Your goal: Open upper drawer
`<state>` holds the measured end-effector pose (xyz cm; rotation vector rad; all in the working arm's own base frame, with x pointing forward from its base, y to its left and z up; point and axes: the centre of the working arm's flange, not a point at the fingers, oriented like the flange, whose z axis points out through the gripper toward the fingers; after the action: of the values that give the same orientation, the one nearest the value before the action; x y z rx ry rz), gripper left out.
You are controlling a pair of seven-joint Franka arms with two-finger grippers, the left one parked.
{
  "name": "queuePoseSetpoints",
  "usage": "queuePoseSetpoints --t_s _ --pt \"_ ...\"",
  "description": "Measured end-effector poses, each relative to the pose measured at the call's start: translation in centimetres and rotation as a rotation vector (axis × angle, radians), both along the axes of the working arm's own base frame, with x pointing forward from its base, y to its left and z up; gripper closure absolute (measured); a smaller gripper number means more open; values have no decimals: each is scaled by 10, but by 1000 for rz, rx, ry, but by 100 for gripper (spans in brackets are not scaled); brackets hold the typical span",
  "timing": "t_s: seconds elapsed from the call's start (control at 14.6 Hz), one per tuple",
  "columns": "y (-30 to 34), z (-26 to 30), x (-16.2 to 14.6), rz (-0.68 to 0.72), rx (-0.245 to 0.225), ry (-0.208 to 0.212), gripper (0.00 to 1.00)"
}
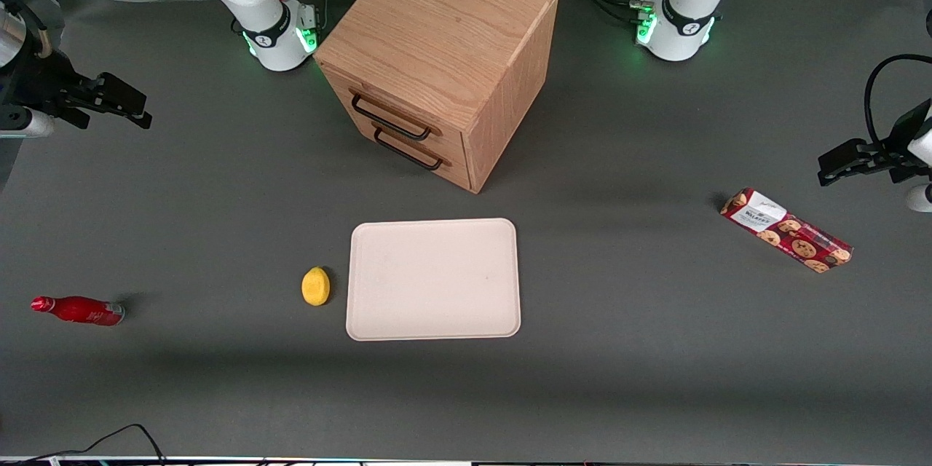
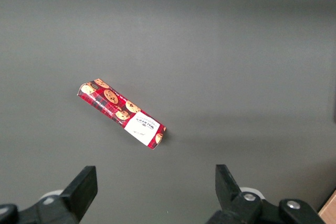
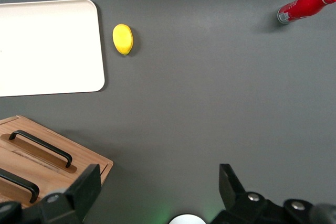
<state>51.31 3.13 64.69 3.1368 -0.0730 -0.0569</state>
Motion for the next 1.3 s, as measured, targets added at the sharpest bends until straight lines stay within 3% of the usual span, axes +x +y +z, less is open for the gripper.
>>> queuePoseSetpoints --t_s 0.96,1.3 --pt "-2 -2 1 -5 22 5 0" --pt "38 -5 -7 70 20 49 0"
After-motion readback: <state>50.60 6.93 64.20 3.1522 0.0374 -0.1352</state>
